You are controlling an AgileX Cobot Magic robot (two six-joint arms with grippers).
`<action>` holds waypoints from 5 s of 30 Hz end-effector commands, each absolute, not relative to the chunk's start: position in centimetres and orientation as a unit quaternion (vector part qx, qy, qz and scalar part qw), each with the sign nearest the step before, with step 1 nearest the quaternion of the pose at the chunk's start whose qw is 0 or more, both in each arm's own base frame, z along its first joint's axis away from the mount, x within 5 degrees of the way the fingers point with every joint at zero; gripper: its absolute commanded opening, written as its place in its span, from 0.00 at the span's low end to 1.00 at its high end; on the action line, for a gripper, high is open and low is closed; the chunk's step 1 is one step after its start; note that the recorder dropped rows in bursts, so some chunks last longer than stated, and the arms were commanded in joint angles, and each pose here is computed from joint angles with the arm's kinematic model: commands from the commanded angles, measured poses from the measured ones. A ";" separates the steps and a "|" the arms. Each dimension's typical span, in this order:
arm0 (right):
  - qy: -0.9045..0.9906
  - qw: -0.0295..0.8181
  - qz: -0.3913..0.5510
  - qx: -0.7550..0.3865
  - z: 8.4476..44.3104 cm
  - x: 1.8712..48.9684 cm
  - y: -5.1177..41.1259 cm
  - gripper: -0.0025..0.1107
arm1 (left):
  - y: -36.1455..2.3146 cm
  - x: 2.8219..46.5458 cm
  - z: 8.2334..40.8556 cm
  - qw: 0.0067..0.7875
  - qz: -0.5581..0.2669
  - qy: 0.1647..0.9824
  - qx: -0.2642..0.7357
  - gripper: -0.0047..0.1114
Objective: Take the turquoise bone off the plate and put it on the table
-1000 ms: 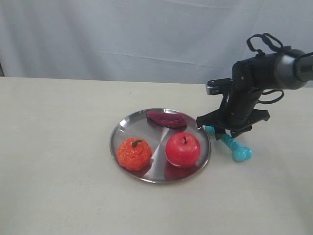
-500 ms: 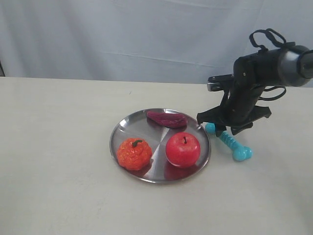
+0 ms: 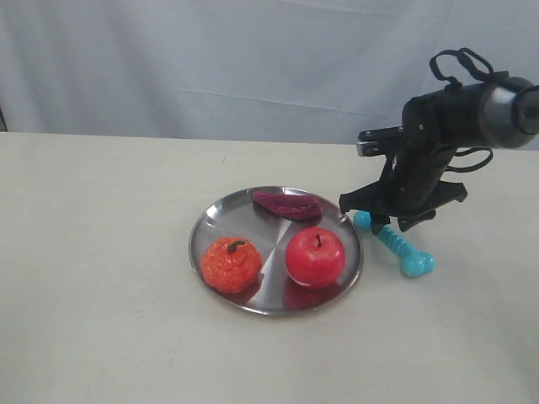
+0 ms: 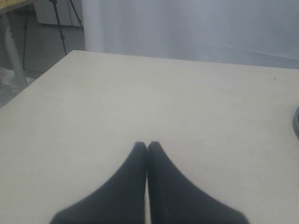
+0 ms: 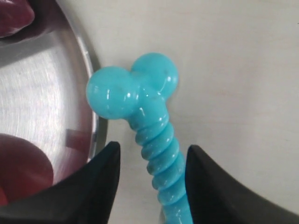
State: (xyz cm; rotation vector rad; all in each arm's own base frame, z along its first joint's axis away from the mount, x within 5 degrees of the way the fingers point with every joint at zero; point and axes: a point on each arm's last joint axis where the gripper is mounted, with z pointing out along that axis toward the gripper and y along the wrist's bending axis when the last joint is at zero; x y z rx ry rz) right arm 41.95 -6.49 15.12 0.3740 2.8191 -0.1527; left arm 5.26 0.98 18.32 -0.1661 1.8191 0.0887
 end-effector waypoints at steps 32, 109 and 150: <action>0.838 0.541 -0.052 0.058 31.9 32.2 -4.7 0.02 | 0.9 5.3 18.2 0.611 0.036 0.788 -0.070 0.04; 0.541 0.832 0.004 0.123 25.3 4.6 -1.1 0.02 | 0.9 5.3 18.2 0.611 0.036 0.788 -0.070 0.04; 0.783 0.600 -0.084 0.142 18.1 5.1 -1.6 0.02 | 0.9 5.3 18.2 0.611 0.036 0.788 -0.070 0.04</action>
